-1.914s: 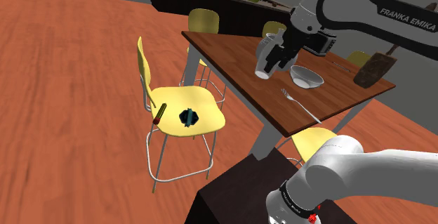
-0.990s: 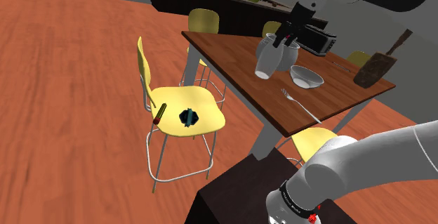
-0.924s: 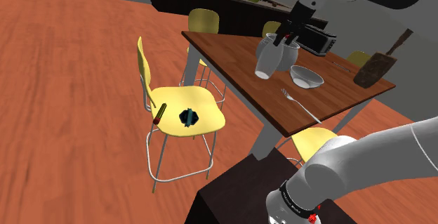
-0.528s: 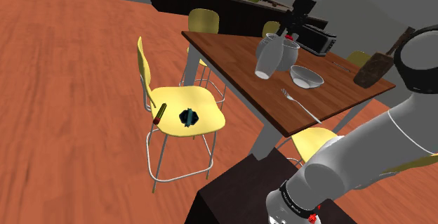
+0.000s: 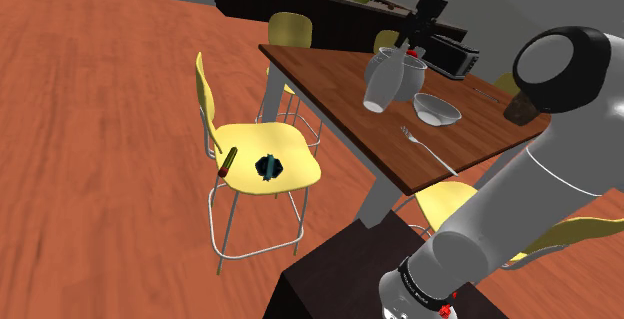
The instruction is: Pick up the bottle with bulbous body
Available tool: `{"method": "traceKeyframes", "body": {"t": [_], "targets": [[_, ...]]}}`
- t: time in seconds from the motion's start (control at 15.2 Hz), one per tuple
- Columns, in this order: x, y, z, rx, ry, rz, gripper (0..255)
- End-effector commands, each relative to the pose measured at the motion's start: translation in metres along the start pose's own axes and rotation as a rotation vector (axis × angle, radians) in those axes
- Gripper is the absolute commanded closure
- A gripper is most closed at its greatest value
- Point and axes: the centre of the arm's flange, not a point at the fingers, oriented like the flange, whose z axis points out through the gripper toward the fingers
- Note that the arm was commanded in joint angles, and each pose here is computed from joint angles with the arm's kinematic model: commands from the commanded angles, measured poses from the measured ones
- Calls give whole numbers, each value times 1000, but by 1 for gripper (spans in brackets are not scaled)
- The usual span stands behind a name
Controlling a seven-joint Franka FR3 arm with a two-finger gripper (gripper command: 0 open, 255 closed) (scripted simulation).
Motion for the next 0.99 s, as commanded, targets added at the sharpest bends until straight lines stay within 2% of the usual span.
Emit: {"method": "traceKeyframes", "body": {"t": [0.0,0.13,0.26,0.33,0.92], "targets": [[-2,0,10,0,0,0,0],[-4,0,23,0,0,0,0],[-4,0,23,0,0,0,0],[-3,0,23,0,0,0,255],[-4,0,23,0,0,0,255]]}}
